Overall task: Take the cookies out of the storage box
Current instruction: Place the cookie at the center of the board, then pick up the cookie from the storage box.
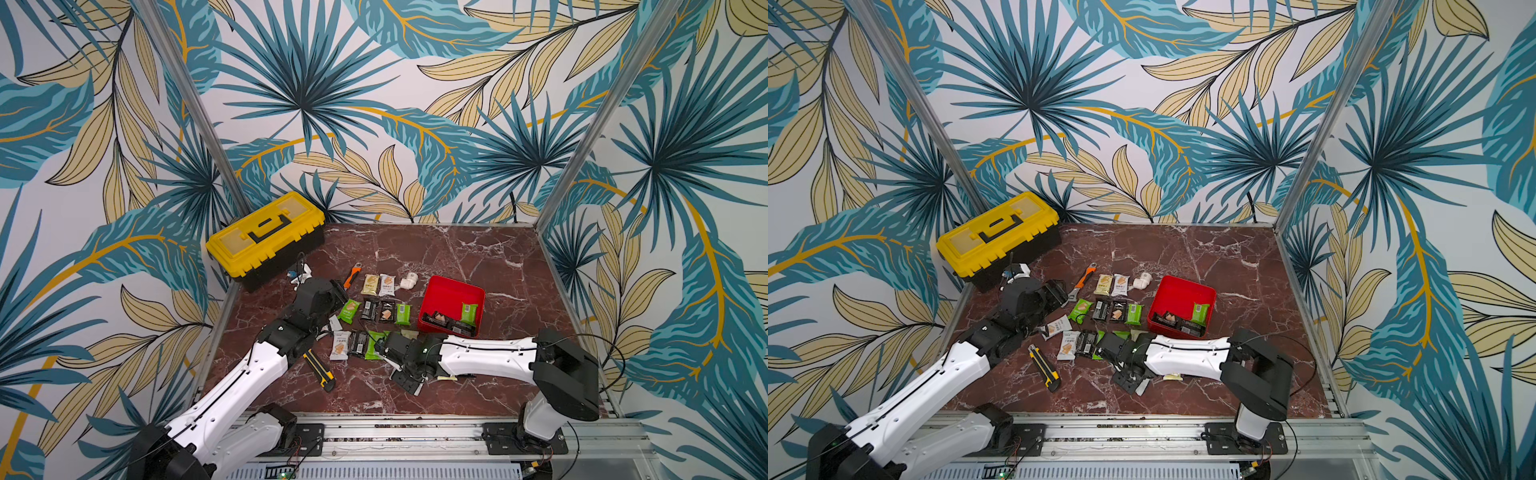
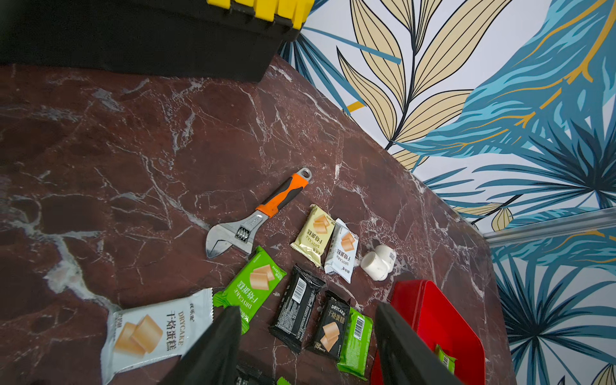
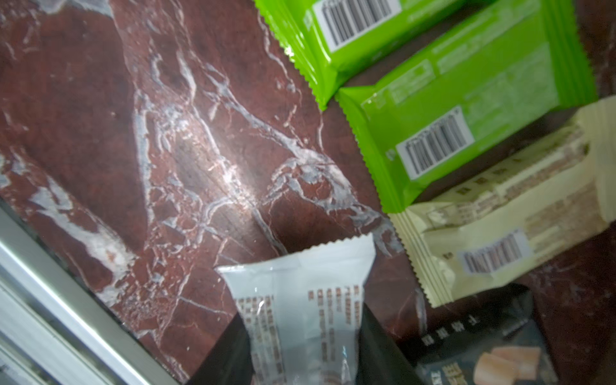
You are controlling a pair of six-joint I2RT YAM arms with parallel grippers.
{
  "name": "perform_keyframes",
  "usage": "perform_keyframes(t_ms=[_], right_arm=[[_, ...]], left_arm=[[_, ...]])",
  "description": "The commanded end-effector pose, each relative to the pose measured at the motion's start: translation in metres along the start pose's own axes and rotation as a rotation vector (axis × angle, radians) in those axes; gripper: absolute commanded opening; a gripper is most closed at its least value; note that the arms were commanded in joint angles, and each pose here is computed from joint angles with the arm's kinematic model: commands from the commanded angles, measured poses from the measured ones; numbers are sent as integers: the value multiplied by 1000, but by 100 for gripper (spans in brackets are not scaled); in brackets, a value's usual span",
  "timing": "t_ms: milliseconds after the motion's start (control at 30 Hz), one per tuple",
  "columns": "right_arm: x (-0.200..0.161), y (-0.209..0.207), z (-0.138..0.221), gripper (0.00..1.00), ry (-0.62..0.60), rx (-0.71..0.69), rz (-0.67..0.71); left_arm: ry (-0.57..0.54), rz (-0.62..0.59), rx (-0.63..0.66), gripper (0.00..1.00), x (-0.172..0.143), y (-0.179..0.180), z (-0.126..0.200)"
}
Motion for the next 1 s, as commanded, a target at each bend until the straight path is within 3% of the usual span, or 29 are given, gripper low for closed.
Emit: perform_keyframes(t_ms=[0,167,333,467,600,767,967], right_arm=[[-3,0,-5,56,11,-23,0],[6,-2,12,63,-43,-34,-17],[23,-21,52,63,-182,-113,-107],[27,-58,88,64,-294,-239,-283],[12,-98,112,66,-337,-343,-488],[-26,-149,129,67,-345,-391,-807],[-76,-179,141,66,-370,-381,-1087]], left_arm=[[-7,-17,30,68,-1,10,1],[-9,-26,18,69,1,6,1],[22,-57,-80,69,1,-11,1],[98,-118,-139,69,-7,-28,-4],[149,-284,-215,71,-25,-61,-8],[263,-465,-342,71,-60,-103,-13],[431,-667,-477,70,-114,-144,-23]])
Point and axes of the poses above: each gripper's point midway between its finger pads, its own z axis back along the fingers, its own y axis along the line the jaws close on, x = y × z, the point moved 6 cm from there along z, back along the fingers, and after that the axes turned 6 degrees about z, right-handed, at the moved point
